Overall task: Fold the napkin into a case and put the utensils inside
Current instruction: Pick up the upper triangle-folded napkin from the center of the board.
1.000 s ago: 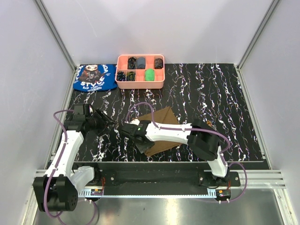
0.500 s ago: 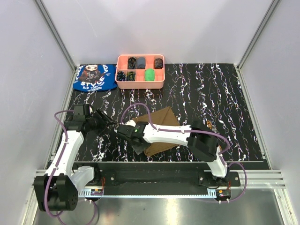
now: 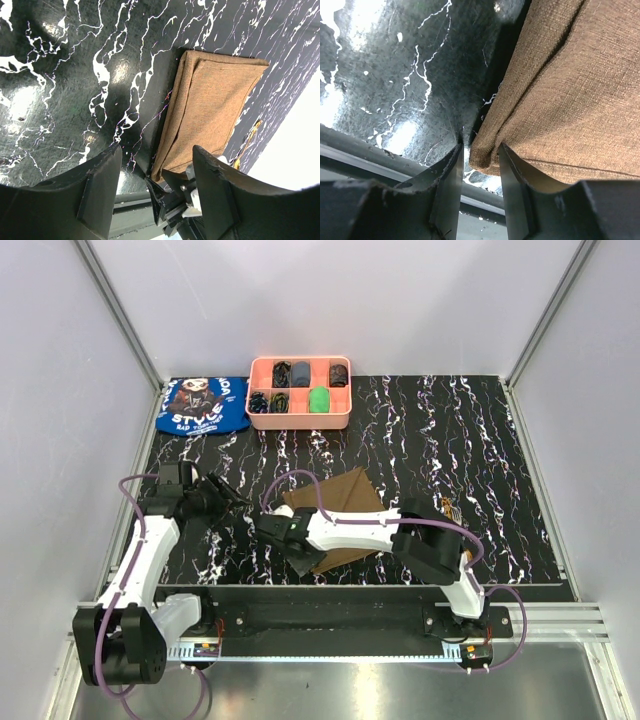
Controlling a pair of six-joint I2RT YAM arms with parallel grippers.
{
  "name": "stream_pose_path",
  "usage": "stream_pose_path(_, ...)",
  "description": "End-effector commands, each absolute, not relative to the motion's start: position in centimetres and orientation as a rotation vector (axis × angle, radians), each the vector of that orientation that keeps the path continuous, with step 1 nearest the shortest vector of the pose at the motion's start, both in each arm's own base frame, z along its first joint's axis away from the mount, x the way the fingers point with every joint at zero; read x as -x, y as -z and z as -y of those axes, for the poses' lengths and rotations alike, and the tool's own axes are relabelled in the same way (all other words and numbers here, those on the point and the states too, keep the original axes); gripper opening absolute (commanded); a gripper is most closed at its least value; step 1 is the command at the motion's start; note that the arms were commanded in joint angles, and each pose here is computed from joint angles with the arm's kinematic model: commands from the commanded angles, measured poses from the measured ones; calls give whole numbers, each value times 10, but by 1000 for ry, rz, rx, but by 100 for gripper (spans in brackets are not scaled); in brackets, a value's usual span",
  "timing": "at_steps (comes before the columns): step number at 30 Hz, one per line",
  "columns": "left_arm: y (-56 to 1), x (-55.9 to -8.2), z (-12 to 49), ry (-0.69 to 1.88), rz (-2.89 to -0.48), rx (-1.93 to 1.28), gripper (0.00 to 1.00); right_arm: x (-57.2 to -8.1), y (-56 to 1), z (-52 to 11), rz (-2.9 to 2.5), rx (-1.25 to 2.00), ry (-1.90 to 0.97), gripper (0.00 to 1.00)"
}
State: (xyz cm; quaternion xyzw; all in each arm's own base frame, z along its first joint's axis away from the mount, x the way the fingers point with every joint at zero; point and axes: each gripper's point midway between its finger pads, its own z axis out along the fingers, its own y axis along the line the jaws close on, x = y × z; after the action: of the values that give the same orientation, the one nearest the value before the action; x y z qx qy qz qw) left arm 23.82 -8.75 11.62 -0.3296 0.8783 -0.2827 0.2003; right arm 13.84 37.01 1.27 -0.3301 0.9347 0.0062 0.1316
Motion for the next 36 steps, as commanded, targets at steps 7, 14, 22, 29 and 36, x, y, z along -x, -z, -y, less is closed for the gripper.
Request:
stream_pose_path(7,-112,-247,98,887,-2452,824,63,-129,35,-351,-2753,1026,-53,23)
stream_pose_path(14,-111,-256,133,1099,-2395,736,71,-152,-10,-361,-2645,983,-144,0)
stream_pose_path(22,-105,-279,178,1191,-2406,717,76,-164,-60,-362,-2607,904,-317,0)
stream_pose_path(29,-75,-297,190,1103,-2498,792,76,-170,-81,-356,-2595,857,-392,0)
stream_pose_path(36,-55,-314,199,1078,-2544,815,75,-169,-87,-355,-2595,840,-416,0)
